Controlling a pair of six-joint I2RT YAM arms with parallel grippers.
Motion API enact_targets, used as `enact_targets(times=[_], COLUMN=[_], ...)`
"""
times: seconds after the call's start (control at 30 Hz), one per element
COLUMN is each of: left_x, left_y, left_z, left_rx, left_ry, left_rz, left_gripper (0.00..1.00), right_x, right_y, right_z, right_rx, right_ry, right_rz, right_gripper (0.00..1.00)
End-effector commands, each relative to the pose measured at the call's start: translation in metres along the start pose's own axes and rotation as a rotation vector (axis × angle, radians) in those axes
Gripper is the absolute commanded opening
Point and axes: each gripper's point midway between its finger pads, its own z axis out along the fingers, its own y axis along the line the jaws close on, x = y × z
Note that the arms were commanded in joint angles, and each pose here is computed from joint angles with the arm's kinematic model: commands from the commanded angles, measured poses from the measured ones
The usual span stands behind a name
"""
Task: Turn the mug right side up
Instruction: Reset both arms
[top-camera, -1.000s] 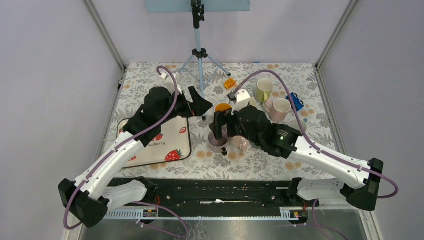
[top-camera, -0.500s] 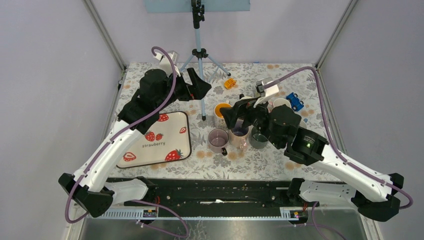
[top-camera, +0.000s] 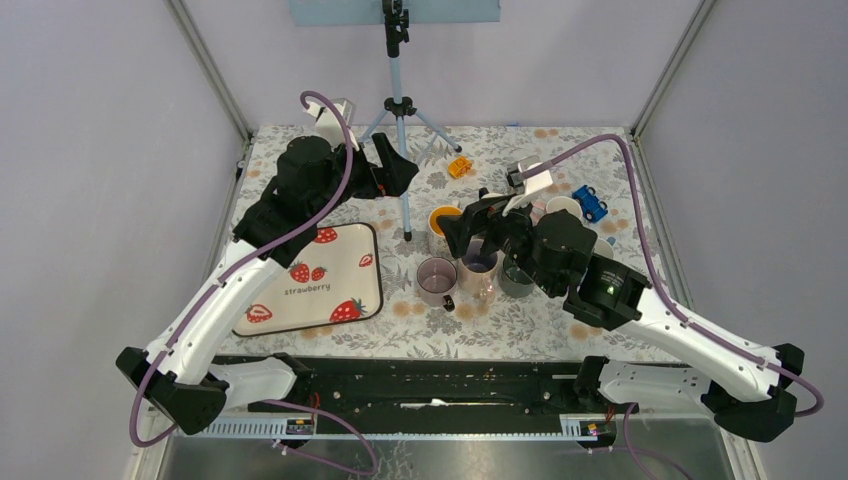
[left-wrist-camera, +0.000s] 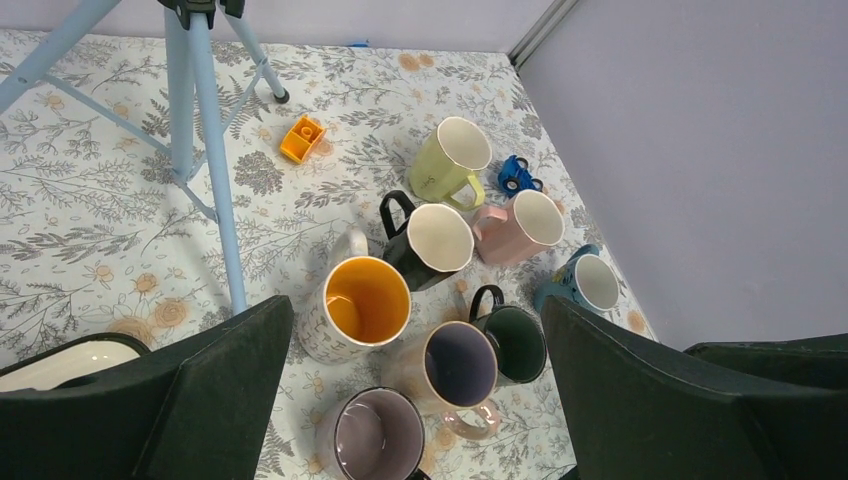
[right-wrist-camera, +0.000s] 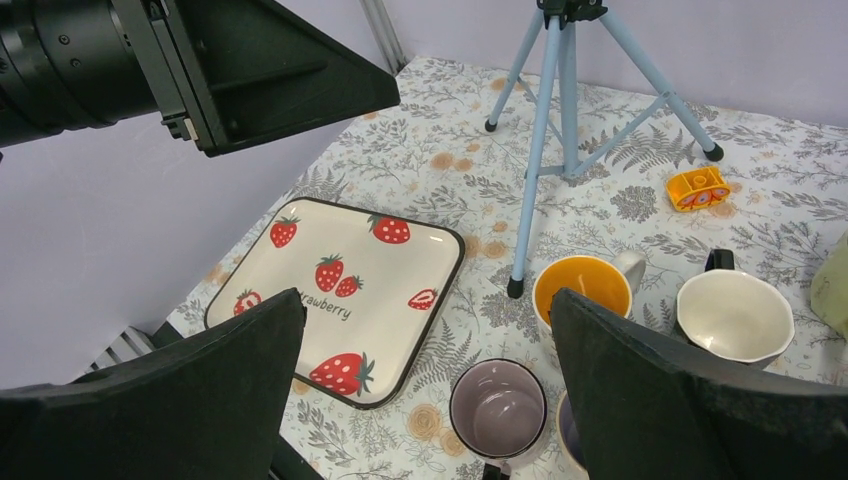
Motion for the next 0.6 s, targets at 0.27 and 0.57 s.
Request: enact_targets(times=[0.27,0.57], left_x=[-0.0214,-0.0209], left_y=[-0.0003,0.0025], left_z=[-0.0058,-0.0060], left_rx=[-0.006,-0.019], left_ry=[-0.083,-0.081], left_rz=[0.043,0.060], left_gripper=[0.99,0.99], right_x=[-0.0253,-0.0235], right_y=[0.0038,0.0070], right_z=[-0.0017,0.0028], right_rx=[-0.009,-0.016], right_ry=[-0.079,-0.067], right_rz=[0.032,0.020], right_gripper=[1.00,1.00])
